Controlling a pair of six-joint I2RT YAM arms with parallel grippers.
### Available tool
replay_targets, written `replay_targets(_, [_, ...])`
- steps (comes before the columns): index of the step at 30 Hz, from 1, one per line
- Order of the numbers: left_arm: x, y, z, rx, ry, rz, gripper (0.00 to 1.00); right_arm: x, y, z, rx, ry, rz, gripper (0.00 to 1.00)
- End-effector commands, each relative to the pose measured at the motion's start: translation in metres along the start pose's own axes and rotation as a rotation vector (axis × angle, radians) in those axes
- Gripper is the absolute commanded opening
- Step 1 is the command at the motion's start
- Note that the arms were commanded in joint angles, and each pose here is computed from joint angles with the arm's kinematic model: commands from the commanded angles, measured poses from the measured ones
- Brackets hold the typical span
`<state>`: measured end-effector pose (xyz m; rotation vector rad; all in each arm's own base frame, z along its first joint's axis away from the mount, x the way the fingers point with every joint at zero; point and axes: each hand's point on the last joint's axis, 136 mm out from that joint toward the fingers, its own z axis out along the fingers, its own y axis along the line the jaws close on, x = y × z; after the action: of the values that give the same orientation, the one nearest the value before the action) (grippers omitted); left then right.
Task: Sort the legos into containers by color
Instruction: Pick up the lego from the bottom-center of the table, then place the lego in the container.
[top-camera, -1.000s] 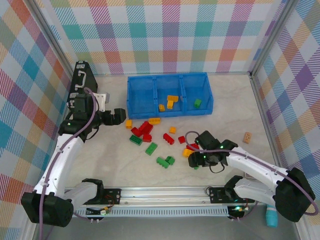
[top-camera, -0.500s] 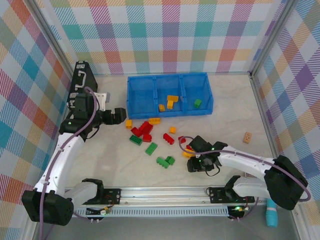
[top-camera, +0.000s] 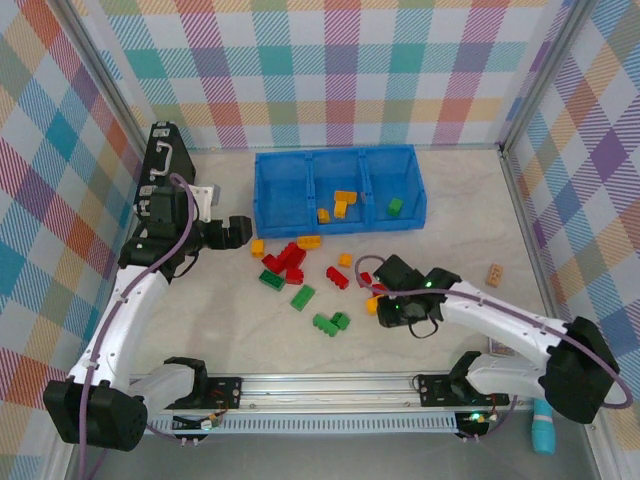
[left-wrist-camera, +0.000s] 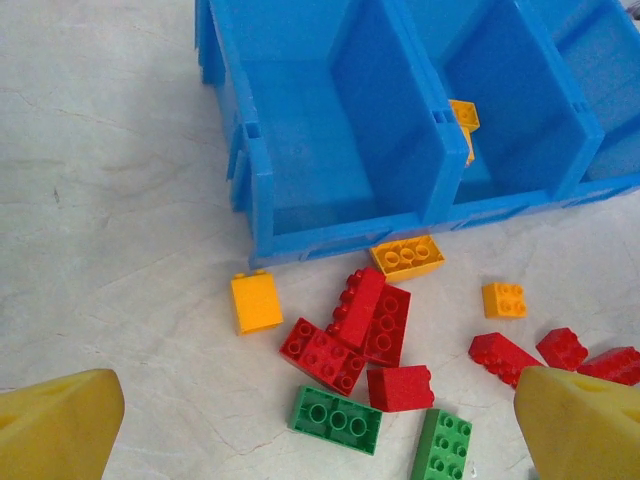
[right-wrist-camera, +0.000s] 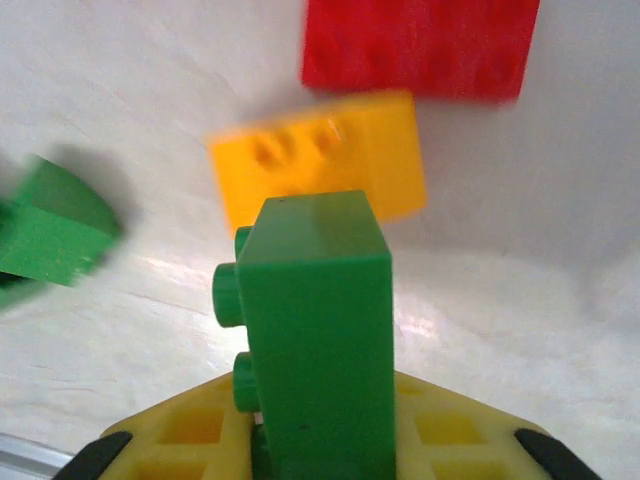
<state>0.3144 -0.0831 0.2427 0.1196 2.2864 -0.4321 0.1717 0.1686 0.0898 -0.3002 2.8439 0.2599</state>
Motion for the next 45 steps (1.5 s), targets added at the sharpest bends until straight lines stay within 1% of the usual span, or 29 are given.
replay_targets(1, [0.004, 0.001, 0.001, -0.009, 0.018, 0.021, 1.0, -0.033, -0.019, -0.029, 0.08, -0.078, -0.054, 0.27])
replay_targets(6, [0.006, 0.004, 0.001, -0.022, 0.029, 0.03, 1.0, -0.109, -0.037, -0.048, 0.099, -0.213, -0.058, 0.27])
replay_targets(10, [0.007, 0.007, 0.002, -0.031, 0.035, 0.036, 1.0, -0.173, -0.045, -0.05, 0.085, -0.304, -0.051, 0.27])
replay_targets(13, [0.008, 0.01, 0.003, -0.04, 0.038, 0.033, 1.0, -0.21, -0.05, -0.038, 0.074, -0.318, -0.046, 0.27])
replay_targets(18, [0.008, 0.013, 0.004, -0.043, 0.044, 0.029, 1.0, -0.253, -0.06, -0.003, 0.048, -0.285, -0.016, 0.27])
replay_targets(22, [0.011, 0.014, 0.007, -0.031, 0.054, 0.023, 1.0, -0.283, -0.074, 0.025, 0.079, -0.271, 0.013, 0.27])
replay_targets(25, [0.009, 0.014, 0.007, -0.028, 0.05, 0.017, 1.0, -0.303, -0.082, 0.038, 0.101, -0.28, 0.042, 0.29])
replay_targets(27, [0.006, 0.015, 0.004, -0.034, 0.034, 0.016, 1.0, -0.312, -0.086, 0.045, 0.102, -0.278, 0.058, 0.3])
replay_targets(31, [0.004, 0.016, 0.0, -0.044, 0.015, 0.017, 1.0, -0.323, -0.088, 0.056, 0.095, -0.262, 0.066, 0.39])
replay_targets(35, [0.004, 0.016, -0.001, -0.042, 0.013, 0.016, 1.0, -0.322, -0.087, 0.049, 0.088, -0.27, 0.069, 0.46])
replay_targets(37, [0.003, 0.015, 0.0, -0.037, 0.012, 0.013, 1.0, -0.319, -0.086, 0.041, 0.09, -0.279, 0.065, 0.46])
replay_targets(41, [0.001, 0.013, -0.003, -0.029, 0.002, 0.016, 1.0, -0.304, -0.083, 0.016, 0.079, -0.291, 0.061, 0.47])
replay_targets(45, [-0.001, 0.012, -0.006, -0.029, -0.009, 0.016, 1.0, -0.269, -0.075, -0.008, 0.046, -0.294, 0.078, 0.5])
